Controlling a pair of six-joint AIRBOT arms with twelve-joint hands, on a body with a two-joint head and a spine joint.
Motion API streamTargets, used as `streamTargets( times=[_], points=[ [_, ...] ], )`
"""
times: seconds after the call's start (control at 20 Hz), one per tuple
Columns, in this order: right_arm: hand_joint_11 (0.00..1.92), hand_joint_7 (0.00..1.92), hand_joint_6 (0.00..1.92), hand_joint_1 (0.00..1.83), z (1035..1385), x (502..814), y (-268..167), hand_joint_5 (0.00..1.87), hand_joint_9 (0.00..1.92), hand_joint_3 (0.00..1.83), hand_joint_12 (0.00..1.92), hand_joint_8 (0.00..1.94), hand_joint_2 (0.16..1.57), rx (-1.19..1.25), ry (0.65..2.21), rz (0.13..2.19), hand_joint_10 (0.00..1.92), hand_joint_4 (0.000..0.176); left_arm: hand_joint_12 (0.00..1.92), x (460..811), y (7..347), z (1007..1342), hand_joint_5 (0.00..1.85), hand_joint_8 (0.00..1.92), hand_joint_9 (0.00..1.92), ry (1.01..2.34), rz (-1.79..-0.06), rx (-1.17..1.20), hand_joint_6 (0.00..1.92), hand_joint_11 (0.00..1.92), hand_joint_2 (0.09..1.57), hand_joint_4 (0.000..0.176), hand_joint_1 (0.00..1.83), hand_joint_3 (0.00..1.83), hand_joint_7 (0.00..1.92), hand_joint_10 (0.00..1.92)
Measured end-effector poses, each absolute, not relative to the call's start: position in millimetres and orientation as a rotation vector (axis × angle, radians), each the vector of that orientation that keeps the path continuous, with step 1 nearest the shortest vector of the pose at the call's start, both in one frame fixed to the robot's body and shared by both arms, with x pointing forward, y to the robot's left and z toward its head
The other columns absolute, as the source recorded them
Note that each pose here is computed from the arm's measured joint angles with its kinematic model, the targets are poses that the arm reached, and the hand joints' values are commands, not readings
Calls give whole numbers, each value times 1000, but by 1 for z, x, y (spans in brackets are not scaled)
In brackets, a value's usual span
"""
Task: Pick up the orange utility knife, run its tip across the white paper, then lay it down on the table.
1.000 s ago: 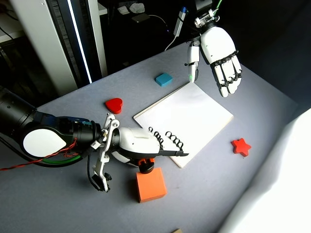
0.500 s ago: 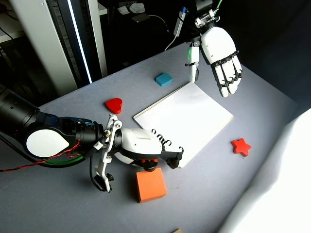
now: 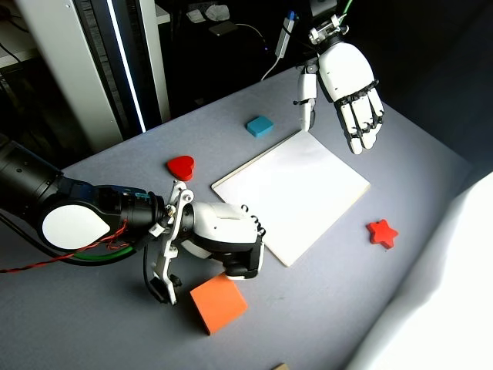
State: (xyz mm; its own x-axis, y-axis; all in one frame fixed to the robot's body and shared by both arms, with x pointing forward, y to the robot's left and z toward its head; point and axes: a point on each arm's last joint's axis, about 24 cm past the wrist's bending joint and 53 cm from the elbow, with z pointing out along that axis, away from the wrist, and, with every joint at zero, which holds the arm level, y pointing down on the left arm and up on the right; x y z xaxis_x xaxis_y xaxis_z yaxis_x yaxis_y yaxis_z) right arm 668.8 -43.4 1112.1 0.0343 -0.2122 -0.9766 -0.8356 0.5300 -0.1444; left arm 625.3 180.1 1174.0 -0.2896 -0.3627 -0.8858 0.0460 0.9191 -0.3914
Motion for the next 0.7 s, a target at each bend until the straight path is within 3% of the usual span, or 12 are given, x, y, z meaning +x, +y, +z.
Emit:
streamTargets(
  times=[0.05,0.1,0.2,0.4,0.55,0.6,0.65,0.7],
  points=[
    [1658,1458,1921,1498,1113,668,-43,1213,1598,0,1921,1941,1235,-947,1491,616,1921,95,884,625,180,1174,59,2,241,1827,-405,-235,1,0,1292,49,71,0,92,9],
    [1655,1457,1921,1502,1115,667,-42,1215,1595,0,1921,1941,1231,-950,1482,619,1921,160,882,625,180,1174,58,1,242,1827,-405,-235,1,0,1293,49,70,0,92,9],
    [1616,1456,1921,1546,1117,665,-41,1147,1568,0,1921,1941,1257,-952,1470,627,1921,176,809,625,180,1174,36,0,208,1828,-405,-236,0,0,1298,53,53,2,65,4],
    [1627,1426,1921,1547,1126,659,-46,1133,1550,0,1921,1941,1248,-945,1457,647,1921,176,855,625,180,1174,41,1,230,1827,-404,-234,1,0,1297,53,71,0,74,9],
    [1618,1404,1921,1514,1135,659,-55,1121,1526,0,1921,1941,1264,-939,1440,642,1921,176,947,625,180,1174,42,6,260,1827,-404,-234,1,0,1299,55,57,1,98,16],
    [1612,1392,1913,1508,1137,659,-58,1063,1516,0,1921,1941,1259,-938,1439,638,1921,38,909,625,180,1174,37,2,257,1827,-404,-234,1,0,1300,54,49,1,90,12],
    [1601,1381,1919,1512,1137,658,-61,1046,1503,0,1921,1941,1252,-937,1439,637,1921,0,903,625,180,1174,36,0,256,1828,-405,-234,1,0,1302,51,50,2,84,11],
    [1607,1378,1870,1504,1137,657,-63,1014,1505,0,1921,1941,1247,-936,1442,637,1921,0,951,625,180,1174,57,4,275,1827,-404,-234,6,0,1293,50,90,0,99,15]
  ],
)
